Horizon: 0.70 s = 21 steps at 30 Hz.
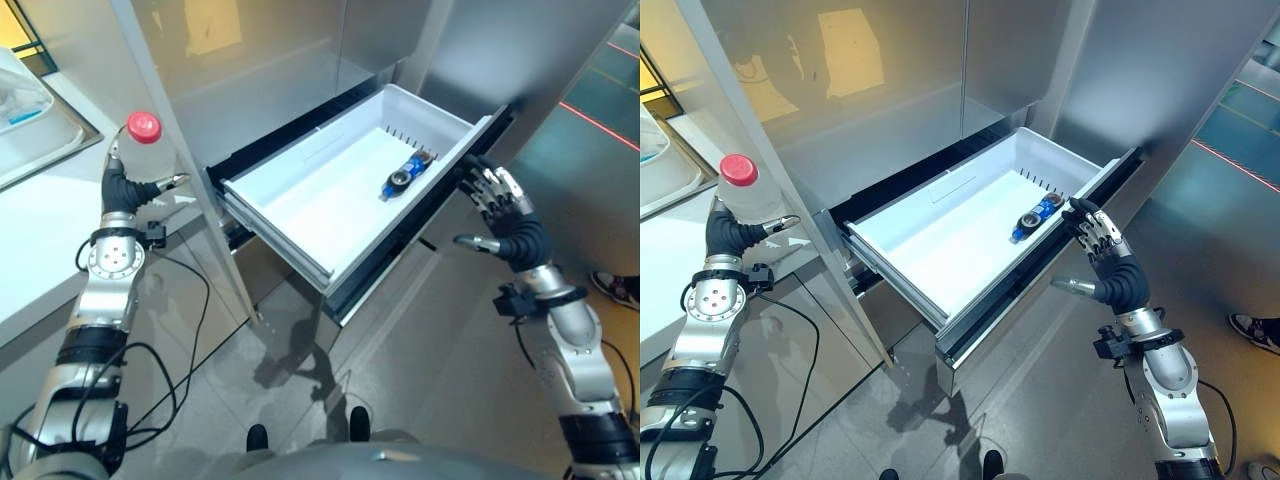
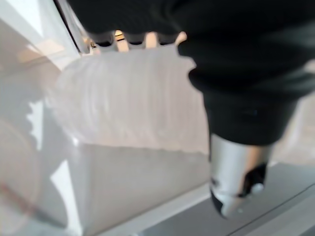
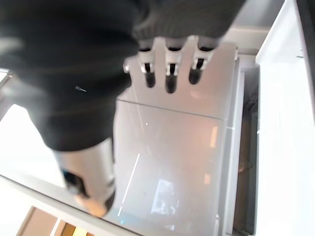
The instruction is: Take the drinks into the refrigerator
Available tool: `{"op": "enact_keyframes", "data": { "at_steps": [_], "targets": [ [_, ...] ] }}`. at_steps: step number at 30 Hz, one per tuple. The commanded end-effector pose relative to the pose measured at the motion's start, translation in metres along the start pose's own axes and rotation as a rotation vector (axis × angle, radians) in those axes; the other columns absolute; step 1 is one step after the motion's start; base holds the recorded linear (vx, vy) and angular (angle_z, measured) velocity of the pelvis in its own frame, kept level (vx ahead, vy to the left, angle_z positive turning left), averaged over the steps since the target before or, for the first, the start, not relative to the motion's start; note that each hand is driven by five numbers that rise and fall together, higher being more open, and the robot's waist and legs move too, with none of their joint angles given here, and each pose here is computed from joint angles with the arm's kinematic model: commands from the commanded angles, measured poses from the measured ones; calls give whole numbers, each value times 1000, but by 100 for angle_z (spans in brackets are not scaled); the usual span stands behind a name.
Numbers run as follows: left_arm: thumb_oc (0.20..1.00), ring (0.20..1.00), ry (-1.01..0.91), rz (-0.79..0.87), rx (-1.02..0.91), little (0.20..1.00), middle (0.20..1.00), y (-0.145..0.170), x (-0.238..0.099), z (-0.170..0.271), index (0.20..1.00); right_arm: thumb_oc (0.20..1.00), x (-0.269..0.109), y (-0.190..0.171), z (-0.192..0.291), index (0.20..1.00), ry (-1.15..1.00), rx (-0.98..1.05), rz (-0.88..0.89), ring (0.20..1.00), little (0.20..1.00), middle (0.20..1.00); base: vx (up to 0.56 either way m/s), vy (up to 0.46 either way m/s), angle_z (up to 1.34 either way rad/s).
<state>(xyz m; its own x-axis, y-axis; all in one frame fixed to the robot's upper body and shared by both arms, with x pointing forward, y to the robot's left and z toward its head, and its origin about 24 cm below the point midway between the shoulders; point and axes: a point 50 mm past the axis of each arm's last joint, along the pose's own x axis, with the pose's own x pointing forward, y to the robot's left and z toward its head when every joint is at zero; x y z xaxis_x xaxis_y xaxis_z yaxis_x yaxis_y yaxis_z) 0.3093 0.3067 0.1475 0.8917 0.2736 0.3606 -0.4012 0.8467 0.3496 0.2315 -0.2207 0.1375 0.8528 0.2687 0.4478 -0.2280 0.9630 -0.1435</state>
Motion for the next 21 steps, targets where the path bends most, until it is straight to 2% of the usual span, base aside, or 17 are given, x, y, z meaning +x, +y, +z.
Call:
{"op": "enact_keyframes", "data": {
  "at_steps": [1,6,7,8,9,21],
  "targets": [
    [1000,1000,-138,-23,-69,1000,1000,-19,32,38,1000,1000,16,-3,37,1000,-207,-8,18,1000,1000,1000,0,0,0],
    [1000,1000,-140,-41,-64,1000,1000,-25,33,39,1000,1000,16,-2,36,1000,-210,-5,22,1000,1000,1000,0,0,0],
    [545,545,-139,-45,-67,545,545,-26,33,39,545,1000,15,-2,37,1000,-210,-9,21,1000,1000,1000,0,0,0],
    [467,467,-136,-46,-72,467,467,-27,32,38,467,1000,15,-2,37,1000,-211,-9,20,1000,1000,1000,0,0,0],
    [200,200,-132,-48,-72,200,200,-28,32,37,200,1000,15,-2,37,1000,-210,-8,20,1000,1000,1000,0,0,0],
    [200,200,-78,-60,-54,200,200,-27,23,21,200,1000,14,-1,36,1000,-200,-9,38,1000,1000,1000,0,0,0]
  ]
}}
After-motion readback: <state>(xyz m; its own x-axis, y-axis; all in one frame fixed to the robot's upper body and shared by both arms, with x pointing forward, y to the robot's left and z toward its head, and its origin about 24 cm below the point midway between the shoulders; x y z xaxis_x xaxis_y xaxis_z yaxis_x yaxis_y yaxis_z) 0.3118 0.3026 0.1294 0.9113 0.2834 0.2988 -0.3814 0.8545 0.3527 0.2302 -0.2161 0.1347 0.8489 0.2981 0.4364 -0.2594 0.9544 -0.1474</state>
